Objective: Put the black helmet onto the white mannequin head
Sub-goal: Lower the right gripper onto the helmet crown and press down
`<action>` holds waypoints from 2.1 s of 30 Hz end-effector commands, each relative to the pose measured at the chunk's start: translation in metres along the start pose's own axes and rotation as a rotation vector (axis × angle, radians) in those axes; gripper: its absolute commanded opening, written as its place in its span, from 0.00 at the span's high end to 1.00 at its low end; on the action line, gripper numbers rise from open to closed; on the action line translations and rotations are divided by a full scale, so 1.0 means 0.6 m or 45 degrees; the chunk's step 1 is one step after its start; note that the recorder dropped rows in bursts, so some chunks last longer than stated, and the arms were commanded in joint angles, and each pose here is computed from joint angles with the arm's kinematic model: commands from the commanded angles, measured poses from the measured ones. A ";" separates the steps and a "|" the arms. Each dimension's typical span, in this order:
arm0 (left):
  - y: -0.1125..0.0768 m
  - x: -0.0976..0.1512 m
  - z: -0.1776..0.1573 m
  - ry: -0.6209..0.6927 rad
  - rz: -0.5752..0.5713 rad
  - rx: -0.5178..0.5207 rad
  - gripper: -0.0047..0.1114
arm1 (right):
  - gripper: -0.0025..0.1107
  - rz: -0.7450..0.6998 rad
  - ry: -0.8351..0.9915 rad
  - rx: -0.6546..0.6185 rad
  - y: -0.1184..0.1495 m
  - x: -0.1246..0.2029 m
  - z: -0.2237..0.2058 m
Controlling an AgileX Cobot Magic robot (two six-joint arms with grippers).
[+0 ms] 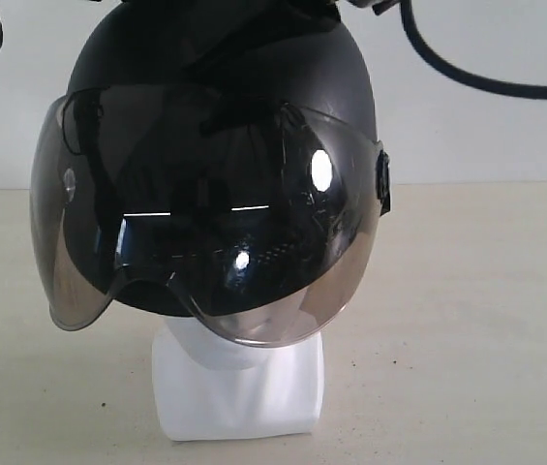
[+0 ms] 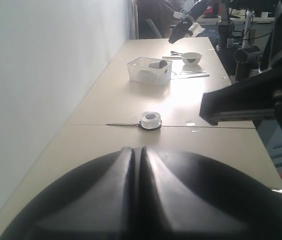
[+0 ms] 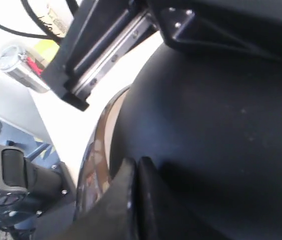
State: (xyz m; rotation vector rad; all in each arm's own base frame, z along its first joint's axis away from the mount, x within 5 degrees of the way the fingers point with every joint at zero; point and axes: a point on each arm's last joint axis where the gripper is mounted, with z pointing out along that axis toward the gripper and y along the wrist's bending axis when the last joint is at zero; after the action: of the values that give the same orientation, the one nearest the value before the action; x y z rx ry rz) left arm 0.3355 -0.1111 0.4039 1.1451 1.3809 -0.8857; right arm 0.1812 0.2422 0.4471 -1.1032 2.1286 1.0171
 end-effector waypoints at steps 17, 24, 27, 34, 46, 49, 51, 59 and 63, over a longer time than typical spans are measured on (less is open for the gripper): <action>-0.003 0.006 0.007 0.042 -0.016 0.024 0.92 | 0.98 -0.033 0.277 0.095 0.024 0.032 0.048; -0.003 0.006 0.007 0.042 -0.021 0.024 0.92 | 0.98 -0.023 0.308 0.108 0.022 0.036 0.047; -0.003 0.006 0.007 0.042 -0.021 0.024 0.92 | 0.98 -0.015 0.358 0.106 0.020 0.050 0.060; -0.003 0.006 0.007 0.042 -0.021 0.024 0.92 | 0.98 -0.013 0.422 0.109 0.014 0.070 0.076; -0.003 0.006 0.007 0.042 -0.021 0.024 0.92 | 0.98 -0.008 0.426 0.104 0.014 0.071 0.076; -0.003 0.006 0.007 0.042 -0.021 0.024 0.92 | 0.98 0.001 0.453 0.106 0.010 0.079 0.082; -0.003 0.006 0.007 0.042 -0.021 0.024 0.92 | 0.98 0.005 0.470 0.107 0.008 0.085 0.086; -0.003 0.006 0.007 0.042 -0.021 0.024 0.92 | 0.98 -0.041 0.400 0.081 0.023 0.071 0.061; -0.003 0.006 0.007 0.042 -0.021 0.024 0.92 | 0.98 -0.142 0.214 0.117 0.052 0.038 -0.009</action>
State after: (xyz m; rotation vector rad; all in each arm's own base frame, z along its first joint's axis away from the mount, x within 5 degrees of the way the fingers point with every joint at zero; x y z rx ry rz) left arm 0.3338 -0.1129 0.4038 1.1472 1.3868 -0.9131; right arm 0.1465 0.2562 0.4107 -1.3330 2.3511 0.8287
